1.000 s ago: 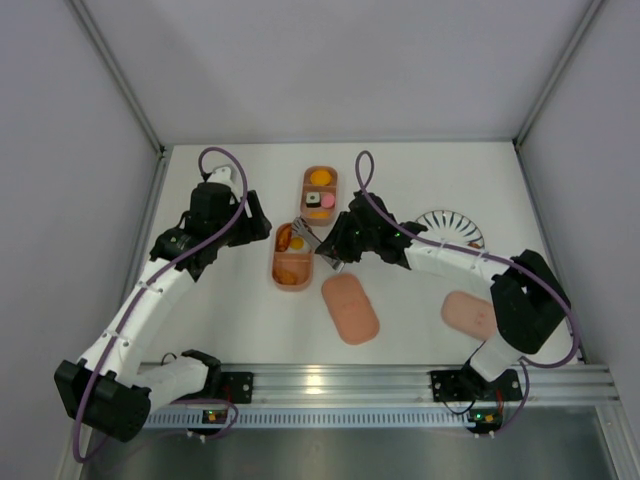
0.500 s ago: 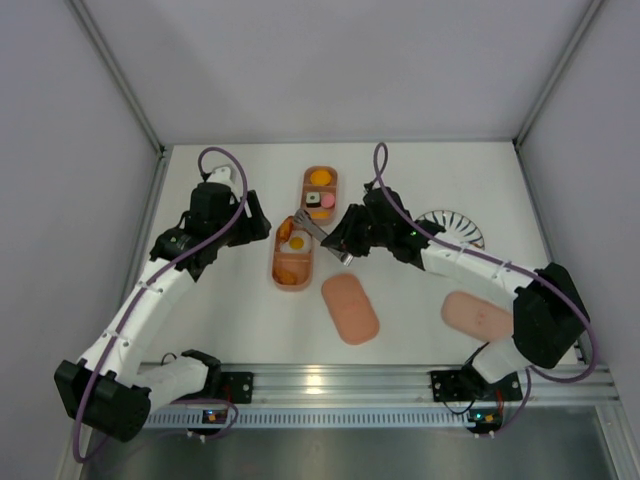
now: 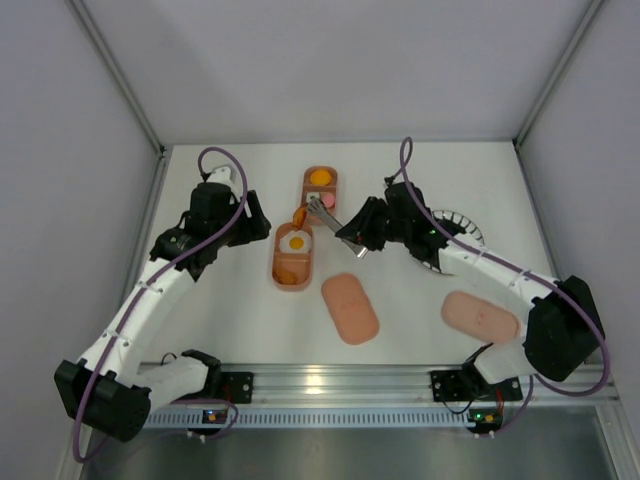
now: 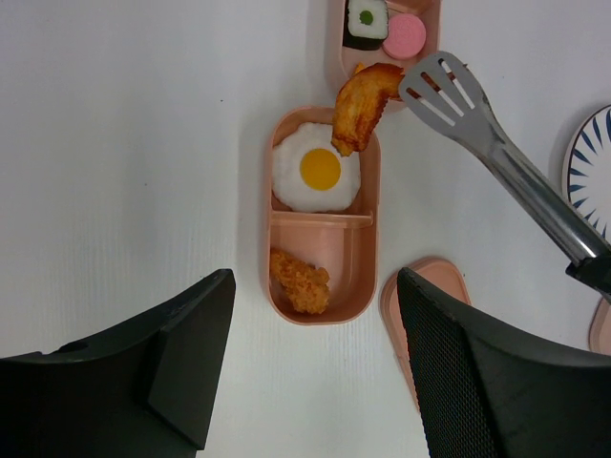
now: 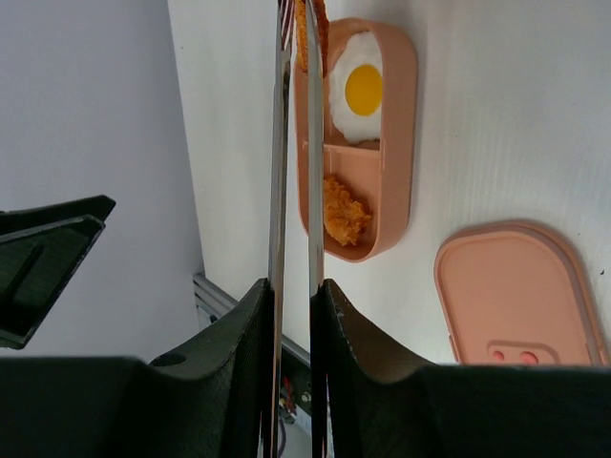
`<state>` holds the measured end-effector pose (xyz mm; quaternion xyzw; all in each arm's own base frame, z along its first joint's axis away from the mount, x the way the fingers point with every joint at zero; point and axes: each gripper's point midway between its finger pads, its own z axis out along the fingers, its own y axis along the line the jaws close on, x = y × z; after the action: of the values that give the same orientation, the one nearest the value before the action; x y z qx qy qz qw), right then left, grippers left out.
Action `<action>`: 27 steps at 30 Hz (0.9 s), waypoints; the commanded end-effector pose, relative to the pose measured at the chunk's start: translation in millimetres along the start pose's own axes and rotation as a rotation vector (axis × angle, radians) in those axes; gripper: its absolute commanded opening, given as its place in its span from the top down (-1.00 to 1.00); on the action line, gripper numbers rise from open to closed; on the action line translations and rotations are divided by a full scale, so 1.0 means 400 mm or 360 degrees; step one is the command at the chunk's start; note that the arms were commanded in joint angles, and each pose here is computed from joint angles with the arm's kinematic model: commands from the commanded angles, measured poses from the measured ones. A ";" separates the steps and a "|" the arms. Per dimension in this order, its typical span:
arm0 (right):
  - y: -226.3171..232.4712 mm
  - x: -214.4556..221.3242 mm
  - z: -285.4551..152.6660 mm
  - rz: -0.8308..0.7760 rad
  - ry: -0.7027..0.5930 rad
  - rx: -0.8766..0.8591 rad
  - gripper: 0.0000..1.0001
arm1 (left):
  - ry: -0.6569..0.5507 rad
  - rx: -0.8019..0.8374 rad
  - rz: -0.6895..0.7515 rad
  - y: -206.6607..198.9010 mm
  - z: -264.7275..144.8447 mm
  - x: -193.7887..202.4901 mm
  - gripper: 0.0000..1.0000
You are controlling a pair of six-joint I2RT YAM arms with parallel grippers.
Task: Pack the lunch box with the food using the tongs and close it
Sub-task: Pick up the fake food from the packing box, then place the fake food in the packing box.
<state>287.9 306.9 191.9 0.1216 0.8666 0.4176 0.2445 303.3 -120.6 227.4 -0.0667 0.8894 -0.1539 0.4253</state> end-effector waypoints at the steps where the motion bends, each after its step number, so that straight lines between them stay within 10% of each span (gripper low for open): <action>1: 0.057 -0.063 -0.049 0.0017 -0.0108 -0.0151 1.00 | -0.0086 0.0014 -0.0008 -0.006 -0.008 -0.034 -0.47; 27: 0.025 -0.232 0.044 0.0026 -0.0223 -0.0130 1.00 | -0.0082 -0.0023 0.0017 0.002 0.001 -0.040 -0.47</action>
<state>347.2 280.0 174.9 0.1707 0.8644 0.4039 0.2462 304.7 -118.8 225.5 -0.0689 0.8904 -0.1474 0.4251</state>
